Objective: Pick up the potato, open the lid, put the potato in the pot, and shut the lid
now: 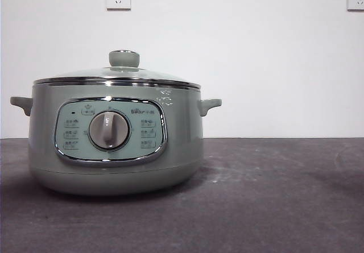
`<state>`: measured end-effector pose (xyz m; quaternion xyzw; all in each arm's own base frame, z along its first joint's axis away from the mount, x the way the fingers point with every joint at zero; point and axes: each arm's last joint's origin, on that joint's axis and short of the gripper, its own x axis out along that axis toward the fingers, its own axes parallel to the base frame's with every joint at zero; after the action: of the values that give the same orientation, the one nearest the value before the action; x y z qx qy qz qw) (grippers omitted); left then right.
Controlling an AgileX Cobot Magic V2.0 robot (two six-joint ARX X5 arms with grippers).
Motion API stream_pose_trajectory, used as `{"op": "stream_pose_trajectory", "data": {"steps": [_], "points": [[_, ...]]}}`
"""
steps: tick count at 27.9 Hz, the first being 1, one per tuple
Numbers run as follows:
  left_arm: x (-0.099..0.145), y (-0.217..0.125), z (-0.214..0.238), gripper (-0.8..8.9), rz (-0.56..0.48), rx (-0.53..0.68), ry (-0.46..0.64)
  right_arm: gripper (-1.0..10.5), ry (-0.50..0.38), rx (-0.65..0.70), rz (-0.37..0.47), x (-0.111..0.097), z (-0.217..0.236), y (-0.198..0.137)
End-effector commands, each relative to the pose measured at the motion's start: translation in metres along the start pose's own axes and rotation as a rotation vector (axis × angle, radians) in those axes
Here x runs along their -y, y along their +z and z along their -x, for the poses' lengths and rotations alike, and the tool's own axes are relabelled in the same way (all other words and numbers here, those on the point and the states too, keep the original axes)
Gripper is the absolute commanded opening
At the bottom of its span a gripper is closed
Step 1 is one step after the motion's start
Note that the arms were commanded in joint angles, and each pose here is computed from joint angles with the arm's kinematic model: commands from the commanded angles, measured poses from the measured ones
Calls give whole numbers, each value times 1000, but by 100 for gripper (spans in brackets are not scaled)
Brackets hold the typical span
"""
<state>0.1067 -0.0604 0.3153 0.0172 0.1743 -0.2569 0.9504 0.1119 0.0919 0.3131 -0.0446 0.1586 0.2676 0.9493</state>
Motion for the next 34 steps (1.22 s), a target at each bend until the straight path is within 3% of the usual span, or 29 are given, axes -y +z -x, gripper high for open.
{"op": "stream_pose_trajectory", "data": {"steps": [1,9,11,17,25,34], "points": [[0,-2,-3,-3,6,-24,1,1,-3,1,-10,0,-1,-1],[0,-4,-10,-4,-8,-65,2,1,-2,2,-10,0,-1,-1],[-2,-3,-4,-3,-91,-39,39,1,-2,1,-10,0,-1,-1],[-13,-9,9,-3,-92,57,113,1,-2,1,-10,0,-1,-1],[-33,-66,9,-3,-63,245,289,1,-2,1,-10,0,-1,-1],[-47,-137,-9,-3,-29,218,377,1,-2,1,-10,0,-1,-1]]}}
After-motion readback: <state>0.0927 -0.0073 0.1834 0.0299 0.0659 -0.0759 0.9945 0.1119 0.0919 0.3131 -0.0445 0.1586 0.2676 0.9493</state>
